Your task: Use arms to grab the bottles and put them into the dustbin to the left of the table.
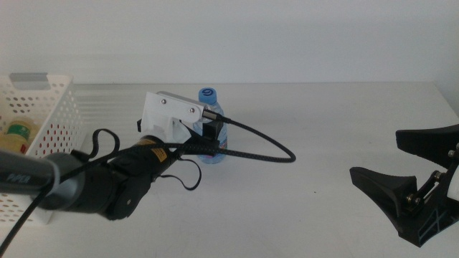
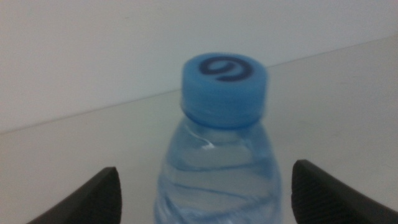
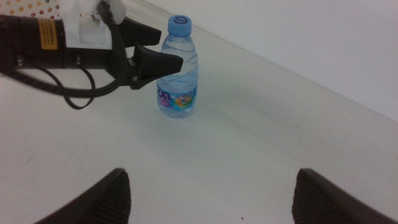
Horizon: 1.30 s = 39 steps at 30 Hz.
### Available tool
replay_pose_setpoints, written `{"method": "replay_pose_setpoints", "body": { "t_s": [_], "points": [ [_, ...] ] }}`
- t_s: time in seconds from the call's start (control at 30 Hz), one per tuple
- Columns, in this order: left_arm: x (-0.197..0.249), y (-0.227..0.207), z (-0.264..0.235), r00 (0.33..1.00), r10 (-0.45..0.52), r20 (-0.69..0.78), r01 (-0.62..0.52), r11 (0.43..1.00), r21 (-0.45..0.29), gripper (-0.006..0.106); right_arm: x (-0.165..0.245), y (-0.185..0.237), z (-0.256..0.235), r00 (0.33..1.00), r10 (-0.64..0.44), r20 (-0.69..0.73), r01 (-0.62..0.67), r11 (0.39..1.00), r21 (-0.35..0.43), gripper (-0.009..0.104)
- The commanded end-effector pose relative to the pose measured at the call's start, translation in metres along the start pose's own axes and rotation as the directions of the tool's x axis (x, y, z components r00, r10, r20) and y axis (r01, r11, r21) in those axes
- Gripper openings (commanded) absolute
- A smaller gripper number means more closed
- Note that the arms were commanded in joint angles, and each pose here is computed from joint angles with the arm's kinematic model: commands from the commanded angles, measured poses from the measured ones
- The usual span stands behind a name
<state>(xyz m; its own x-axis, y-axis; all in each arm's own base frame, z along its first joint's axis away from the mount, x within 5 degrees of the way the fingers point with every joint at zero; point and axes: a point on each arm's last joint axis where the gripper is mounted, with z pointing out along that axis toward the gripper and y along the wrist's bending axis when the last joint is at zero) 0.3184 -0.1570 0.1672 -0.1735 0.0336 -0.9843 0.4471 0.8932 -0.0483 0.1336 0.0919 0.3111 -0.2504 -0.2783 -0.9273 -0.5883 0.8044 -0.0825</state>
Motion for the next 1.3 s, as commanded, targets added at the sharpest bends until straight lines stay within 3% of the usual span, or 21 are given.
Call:
{"method": "replay_pose_setpoints", "body": {
  "t_s": [0.0, 0.4, 0.77, 0.9, 1.03, 1.13, 1.17, 1.27],
  "points": [
    [-0.028, 0.002, 0.005, 0.989, -0.019, 0.144, 0.017, 1.0, 0.015, 0.09, -0.014, -0.001, -0.005, 0.995, -0.022, 0.094, 0.021, 1.0, 0.01, 0.068],
    [-0.011, 0.007, 0.042, 0.994, -0.028, 0.103, 0.025, 0.999, 0.036, 0.09, -0.014, -0.001, -0.005, 0.995, -0.022, 0.094, 0.021, 1.0, 0.01, 0.068],
    [0.003, 0.008, 0.052, 0.981, -0.049, 0.187, 0.043, 0.998, 0.035, 0.085, -0.014, -0.001, -0.005, 0.995, -0.022, 0.094, 0.021, 1.0, 0.01, 0.068],
    [0.007, 0.007, 0.053, 0.984, -0.039, 0.176, 0.032, 0.998, 0.046, 0.066, -0.014, -0.001, -0.005, 0.995, -0.022, 0.094, 0.021, 1.0, 0.01, 0.068],
    [0.004, 0.006, 0.052, 0.975, -0.046, 0.216, 0.034, 0.998, 0.056, 0.029, -0.014, -0.001, -0.005, 0.995, -0.022, 0.094, 0.021, 1.0, 0.01, 0.068],
    [0.004, 0.007, 0.05, 0.968, -0.108, 0.225, 0.096, 0.993, 0.062, 0.0, -0.014, -0.001, -0.005, 0.995, -0.022, 0.094, 0.021, 1.0, 0.01, 0.068],
    [0.005, 0.007, 0.049, 0.968, -0.116, 0.221, 0.104, 0.993, 0.063, -0.005, -0.014, -0.001, -0.005, 0.995, -0.022, 0.094, 0.021, 1.0, 0.01, 0.068],
    [0.005, 0.007, 0.044, 0.973, -0.112, 0.201, 0.102, 0.993, 0.059, -0.005, -0.014, -0.001, -0.005, 0.995, -0.022, 0.094, 0.021, 1.0, 0.01, 0.068]
  ]
}}
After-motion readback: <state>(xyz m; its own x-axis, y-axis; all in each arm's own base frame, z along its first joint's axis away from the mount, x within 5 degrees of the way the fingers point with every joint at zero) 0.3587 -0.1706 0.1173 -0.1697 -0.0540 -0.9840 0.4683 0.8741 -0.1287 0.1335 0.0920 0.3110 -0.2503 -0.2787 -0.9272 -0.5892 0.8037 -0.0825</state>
